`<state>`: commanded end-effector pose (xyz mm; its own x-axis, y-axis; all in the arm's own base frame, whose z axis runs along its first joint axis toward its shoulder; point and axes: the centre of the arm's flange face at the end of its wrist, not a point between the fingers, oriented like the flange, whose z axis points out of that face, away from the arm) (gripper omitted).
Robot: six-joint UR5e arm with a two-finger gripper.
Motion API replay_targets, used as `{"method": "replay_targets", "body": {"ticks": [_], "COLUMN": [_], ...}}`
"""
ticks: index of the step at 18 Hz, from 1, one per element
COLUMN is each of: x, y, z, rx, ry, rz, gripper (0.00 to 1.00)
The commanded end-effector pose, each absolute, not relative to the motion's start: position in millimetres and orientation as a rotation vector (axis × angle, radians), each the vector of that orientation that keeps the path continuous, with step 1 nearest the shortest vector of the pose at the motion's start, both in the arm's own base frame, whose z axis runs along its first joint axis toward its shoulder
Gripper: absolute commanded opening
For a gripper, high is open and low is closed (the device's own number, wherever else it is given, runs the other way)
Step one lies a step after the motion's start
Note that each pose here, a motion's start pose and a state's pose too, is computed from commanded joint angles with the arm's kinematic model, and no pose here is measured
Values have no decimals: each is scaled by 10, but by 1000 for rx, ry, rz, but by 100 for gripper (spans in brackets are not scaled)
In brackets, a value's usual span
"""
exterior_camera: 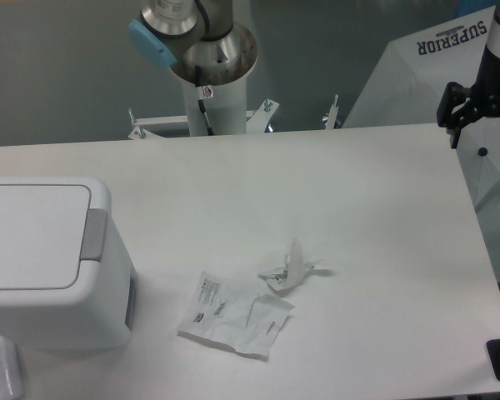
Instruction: Open the trash can
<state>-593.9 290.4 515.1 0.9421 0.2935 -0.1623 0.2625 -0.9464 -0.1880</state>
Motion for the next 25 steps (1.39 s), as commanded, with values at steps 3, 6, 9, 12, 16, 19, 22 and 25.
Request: {"method": "replay_targets", "body": {"ticks": [3, 6, 9, 12, 16, 19, 22, 25], "x": [-5929, -5911, -5951, -5907, -5524, -5233, -4852, -4500], "y": [2910, 2955, 2975, 2983, 3539, 3846, 4115, 4375], "z": [5153, 5129, 5015, 5050, 5301, 5451, 5599, 5610], "rx": [-2934, -2934, -2936, -2929, -2789, -2713, -2665, -2605], "ry": [-423, -435, -433, -433, -614, -747, -727, -801], "rz": [283, 277, 244, 236, 177, 139, 85, -33], "gripper": [100, 100, 100, 100, 100, 100, 100, 100]}}
